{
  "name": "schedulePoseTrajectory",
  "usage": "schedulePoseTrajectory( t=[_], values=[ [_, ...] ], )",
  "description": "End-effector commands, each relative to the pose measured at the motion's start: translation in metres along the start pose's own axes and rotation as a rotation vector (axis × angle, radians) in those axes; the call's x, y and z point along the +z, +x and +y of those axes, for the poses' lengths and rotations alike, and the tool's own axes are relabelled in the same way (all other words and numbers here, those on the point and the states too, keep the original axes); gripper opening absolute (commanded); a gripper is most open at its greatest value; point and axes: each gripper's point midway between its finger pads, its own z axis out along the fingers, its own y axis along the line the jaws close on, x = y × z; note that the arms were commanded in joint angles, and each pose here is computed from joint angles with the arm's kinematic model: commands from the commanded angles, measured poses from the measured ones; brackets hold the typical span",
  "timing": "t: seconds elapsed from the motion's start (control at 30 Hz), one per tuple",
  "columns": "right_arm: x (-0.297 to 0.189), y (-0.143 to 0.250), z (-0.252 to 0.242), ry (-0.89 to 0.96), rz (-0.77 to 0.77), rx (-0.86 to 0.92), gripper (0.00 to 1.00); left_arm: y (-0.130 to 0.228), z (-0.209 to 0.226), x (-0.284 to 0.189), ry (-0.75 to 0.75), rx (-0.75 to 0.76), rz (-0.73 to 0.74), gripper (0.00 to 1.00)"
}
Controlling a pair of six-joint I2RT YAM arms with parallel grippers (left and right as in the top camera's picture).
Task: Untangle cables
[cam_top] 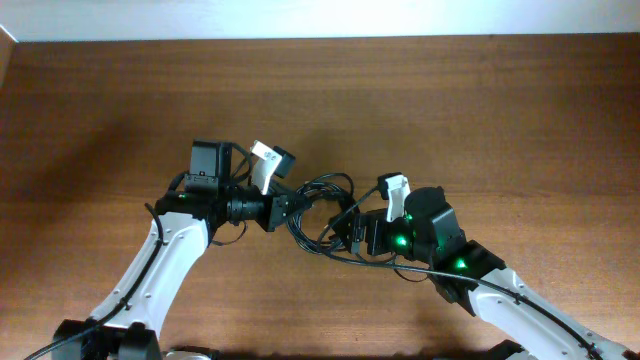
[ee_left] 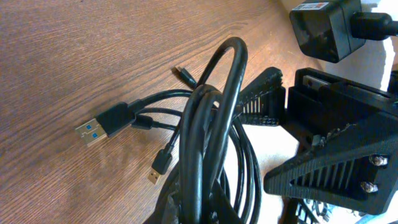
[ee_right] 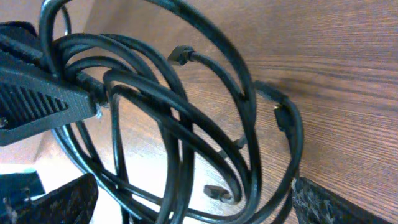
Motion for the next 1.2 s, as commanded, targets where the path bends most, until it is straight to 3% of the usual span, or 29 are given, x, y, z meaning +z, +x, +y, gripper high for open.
schedulePoseTrajectory(
  t=[0.0,0.1,0.27,0.57,0.7,0.77,0.8,0.83,0.93,1.0,1.17],
  values=[
    [-0.001,-0.01,0.02,-0.094,-0.026,-0.044,0.98,-0.006,-0.008,-0.001,0.043,0.039,-0.018,0.0],
    [-0.006,-0.019,0.046,-0.22,-0.047,-0.092,0.98,-0.006,-0.015,-0.001,0.077,0.145,-0.025,0.04],
    [-0.006,-0.018,0.047,-0.224,-0.044,-0.096,0.97,-0.006,-0.017,-0.001,0.088,0.167,-0.026,0.02],
    [-0.001,0.001,0.015,-0.079,0.021,-0.101,0.9,-0.008,-0.027,-0.003,0.147,0.15,-0.041,0.0],
    [-0.001,0.005,0.013,-0.074,0.038,-0.093,0.73,-0.01,-0.036,-0.004,0.2,0.154,-0.057,0.01],
    [-0.001,0.007,0.015,-0.086,0.046,-0.093,0.68,-0.01,-0.038,-0.005,0.212,0.154,-0.059,0.11],
    [-0.001,0.007,0.015,-0.088,0.047,-0.093,0.63,-0.011,-0.04,-0.005,0.223,0.154,-0.062,0.09],
    [-0.001,0.007,0.015,-0.088,0.047,-0.093,0.55,-0.011,-0.041,-0.005,0.231,0.154,-0.064,0.02],
    [-0.001,0.007,0.015,-0.086,0.045,-0.093,0.26,-0.01,-0.041,-0.005,0.23,0.147,-0.06,0.0],
    [-0.001,0.005,0.013,-0.073,0.038,-0.093,0.19,-0.009,-0.041,-0.005,0.23,0.145,-0.059,0.0],
    [0.0,0.006,0.008,-0.048,0.04,-0.086,0.13,-0.005,-0.042,-0.005,0.234,0.119,-0.044,0.0]
  ],
)
